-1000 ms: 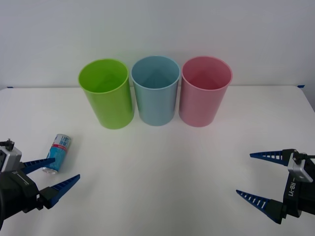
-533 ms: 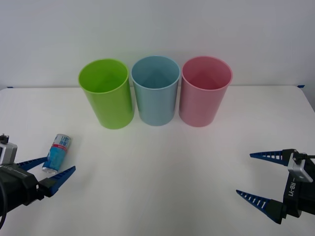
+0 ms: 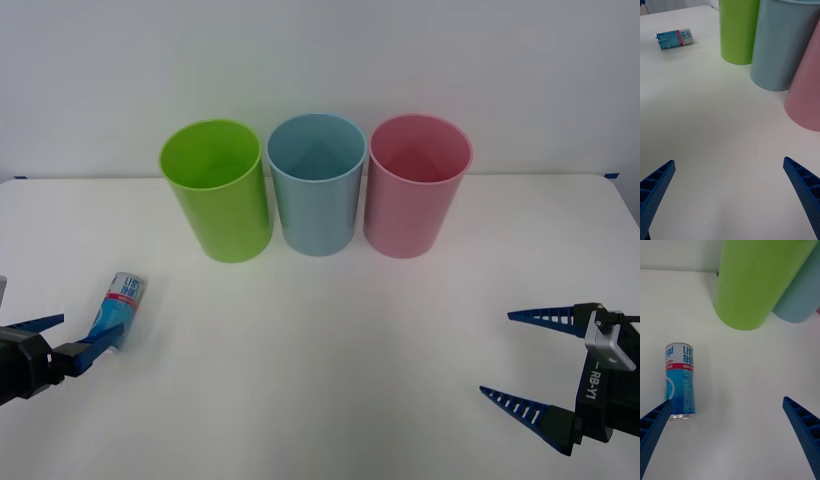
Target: Put cans in the blue bin and PET bottles in the pink bin and trash in the green bin.
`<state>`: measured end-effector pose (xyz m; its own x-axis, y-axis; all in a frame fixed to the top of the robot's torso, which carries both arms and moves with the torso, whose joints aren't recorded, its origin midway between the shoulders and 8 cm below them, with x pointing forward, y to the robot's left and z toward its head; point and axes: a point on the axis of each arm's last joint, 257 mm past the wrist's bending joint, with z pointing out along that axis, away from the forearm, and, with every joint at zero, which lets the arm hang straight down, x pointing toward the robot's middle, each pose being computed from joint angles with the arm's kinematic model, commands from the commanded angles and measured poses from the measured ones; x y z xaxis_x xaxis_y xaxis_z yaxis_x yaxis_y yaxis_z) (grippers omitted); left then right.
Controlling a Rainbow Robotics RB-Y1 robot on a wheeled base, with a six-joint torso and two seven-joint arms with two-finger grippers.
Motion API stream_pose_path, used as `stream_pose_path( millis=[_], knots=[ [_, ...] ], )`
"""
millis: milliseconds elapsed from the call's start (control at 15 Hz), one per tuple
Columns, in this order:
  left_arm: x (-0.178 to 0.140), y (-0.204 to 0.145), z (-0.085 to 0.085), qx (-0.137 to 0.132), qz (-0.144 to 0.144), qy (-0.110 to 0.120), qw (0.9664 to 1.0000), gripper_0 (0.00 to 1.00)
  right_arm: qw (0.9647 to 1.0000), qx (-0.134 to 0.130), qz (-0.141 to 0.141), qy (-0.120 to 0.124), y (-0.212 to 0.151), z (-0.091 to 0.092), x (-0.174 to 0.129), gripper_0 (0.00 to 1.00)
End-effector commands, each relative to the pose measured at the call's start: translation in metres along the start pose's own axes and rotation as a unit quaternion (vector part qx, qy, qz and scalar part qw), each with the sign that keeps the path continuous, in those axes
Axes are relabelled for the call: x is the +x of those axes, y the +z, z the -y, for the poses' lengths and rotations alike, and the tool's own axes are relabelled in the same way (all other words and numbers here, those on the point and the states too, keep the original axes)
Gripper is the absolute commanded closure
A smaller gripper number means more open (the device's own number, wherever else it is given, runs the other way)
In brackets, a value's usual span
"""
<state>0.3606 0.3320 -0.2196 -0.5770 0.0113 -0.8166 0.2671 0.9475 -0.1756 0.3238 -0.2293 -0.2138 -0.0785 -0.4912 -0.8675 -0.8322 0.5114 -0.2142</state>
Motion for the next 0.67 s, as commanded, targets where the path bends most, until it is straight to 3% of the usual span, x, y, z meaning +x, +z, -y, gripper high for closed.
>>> stream_pose_path(
  millis=[67, 200, 400, 533, 667],
  knots=[
    [0.003, -0.005, -0.013, -0.015, -0.045, -0.001, 0.9989, 0.00, 1.0000, 0.000, 0.000, 0.000, 0.000, 0.000, 0.000, 0.00],
    [0.004, -0.007, -0.016, -0.022, -0.074, -0.037, 0.9963, 0.00, 1.0000, 0.000, 0.000, 0.000, 0.000, 0.000, 0.000, 0.00],
    [-0.005, 0.001, -0.035, -0.032, -0.091, -0.061, 0.9934, 0.00, 1.0000, 0.000, 0.000, 0.000, 0.000, 0.000, 0.000, 0.00],
    [-0.012, 0.013, -0.051, -0.043, -0.105, -0.045, 0.9926, 0.00, 1.0000, 0.000, 0.000, 0.000, 0.000, 0.000, 0.000, 0.00],
    [-0.016, 0.020, -0.056, -0.046, -0.118, -0.027, 0.9916, 0.00, 1.0000, 0.000, 0.000, 0.000, 0.000, 0.000, 0.000, 0.00]
  ],
)
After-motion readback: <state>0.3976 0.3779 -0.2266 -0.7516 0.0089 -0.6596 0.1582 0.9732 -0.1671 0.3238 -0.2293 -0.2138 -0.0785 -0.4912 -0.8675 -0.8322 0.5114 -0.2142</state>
